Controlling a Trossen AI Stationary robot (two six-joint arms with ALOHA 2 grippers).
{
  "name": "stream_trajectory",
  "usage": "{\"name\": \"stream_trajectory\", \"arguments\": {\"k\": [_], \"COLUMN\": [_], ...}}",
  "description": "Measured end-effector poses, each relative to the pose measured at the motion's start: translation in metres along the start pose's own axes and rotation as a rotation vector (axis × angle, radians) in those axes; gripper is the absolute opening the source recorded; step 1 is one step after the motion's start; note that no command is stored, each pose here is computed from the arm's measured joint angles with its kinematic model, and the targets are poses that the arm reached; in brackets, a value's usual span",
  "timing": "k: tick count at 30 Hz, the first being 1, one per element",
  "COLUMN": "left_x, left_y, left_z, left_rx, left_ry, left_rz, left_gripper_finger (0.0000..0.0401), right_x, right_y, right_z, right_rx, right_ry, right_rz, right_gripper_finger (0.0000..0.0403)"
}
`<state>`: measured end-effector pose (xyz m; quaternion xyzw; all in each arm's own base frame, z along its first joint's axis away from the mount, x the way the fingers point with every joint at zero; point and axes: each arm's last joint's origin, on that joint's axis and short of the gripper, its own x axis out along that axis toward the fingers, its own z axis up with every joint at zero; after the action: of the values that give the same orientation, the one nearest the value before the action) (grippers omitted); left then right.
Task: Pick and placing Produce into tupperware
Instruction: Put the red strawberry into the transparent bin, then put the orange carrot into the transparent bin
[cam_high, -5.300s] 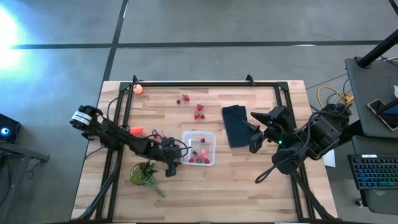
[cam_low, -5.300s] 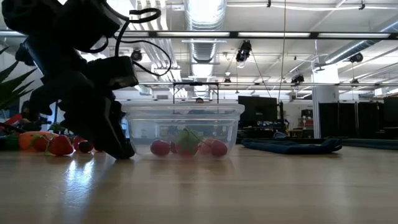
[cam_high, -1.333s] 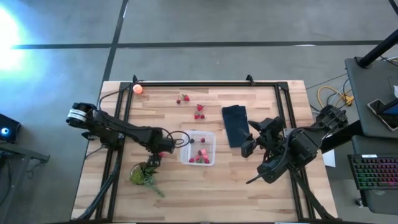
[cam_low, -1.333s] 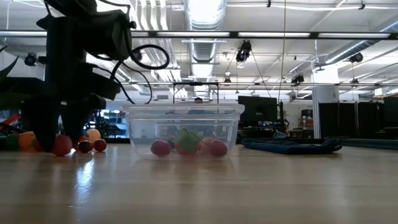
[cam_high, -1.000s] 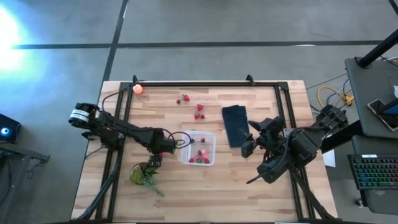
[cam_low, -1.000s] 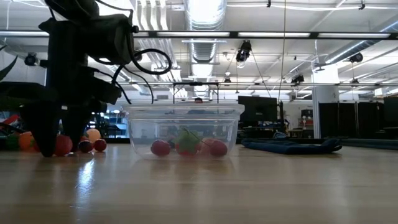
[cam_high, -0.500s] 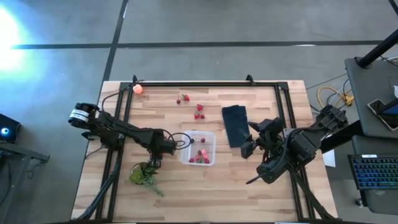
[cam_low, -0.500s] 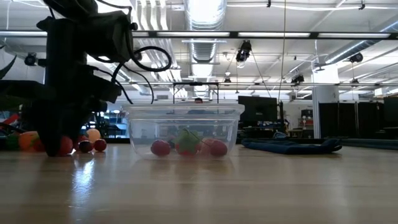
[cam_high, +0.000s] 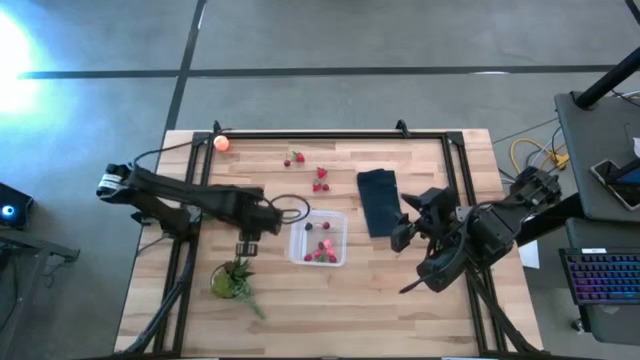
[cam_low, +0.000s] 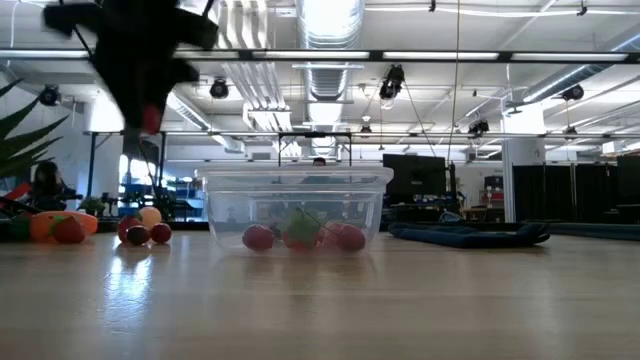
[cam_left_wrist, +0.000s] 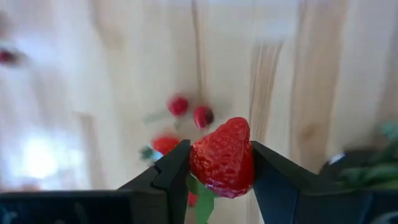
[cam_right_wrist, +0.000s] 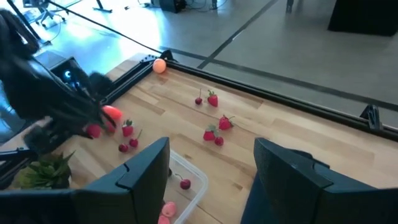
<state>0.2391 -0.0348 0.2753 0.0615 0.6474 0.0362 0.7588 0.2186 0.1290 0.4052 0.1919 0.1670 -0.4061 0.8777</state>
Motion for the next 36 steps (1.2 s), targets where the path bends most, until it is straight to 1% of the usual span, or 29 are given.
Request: {"name": "stream_trajectory", "arguments": {"k": [5,7,9,12,15,19,23,28,32,34,36], "left_x": [-0.065,-0.079,-0.081,-0.062,-0.029,0.018,0.047,0.061,0.052,0.042,0.028], "left_y": [0.008,0.009,0.007,0.001,-0.007,-0.016,-0.022,-0.024,-0.022,-0.019,-0.014], "left_z": [0.03,0.047,0.065,0.094,0.119,0.136,0.142,0.141,0.133,0.123,0.109], "left_rx": [-0.019,-0.003,0.021,0.096,0.144,0.2,0.225,0.216,0.183,0.208,0.23], "left_ry": [-0.202,-0.271,-0.285,-0.237,-0.157,-0.052,-0.025,-0.043,-0.068,-0.035,0.023], "left_rz": [0.011,0.01,0.016,0.032,0.039,0.064,0.076,0.077,0.079,0.086,0.122], "left_gripper_finger": [0.0128,0.0129,0.0129,0.0129,0.0129,0.013,0.0148,0.0199,0.0245,0.0261,0.027], "right_x": [-0.002,-0.003,-0.004,-0.004,-0.004,-0.004,-0.004,-0.004,-0.004,-0.004,-0.004], "right_y": [-0.005,-0.006,-0.006,-0.007,-0.007,-0.006,-0.006,-0.006,-0.006,-0.006,-0.006], "right_z": [0.005,0.006,0.006,0.007,0.006,0.005,0.005,0.005,0.005,0.005,0.005], "right_rx": [0.006,0.004,0.002,0.003,0.003,0.0,0.0,-0.015,-0.024,-0.024,-0.027], "right_ry": [-0.002,-0.001,-0.001,0.0,0.014,0.032,0.048,0.05,0.05,0.051,0.05], "right_rz": [0.008,0.01,0.012,0.012,0.013,0.016,0.018,0.018,0.018,0.018,0.018], "right_gripper_finger": [0.0226,0.0226,0.0226,0.0226,0.0226,0.0226,0.0226,0.0226,0.0226,0.0226,0.0226]}}
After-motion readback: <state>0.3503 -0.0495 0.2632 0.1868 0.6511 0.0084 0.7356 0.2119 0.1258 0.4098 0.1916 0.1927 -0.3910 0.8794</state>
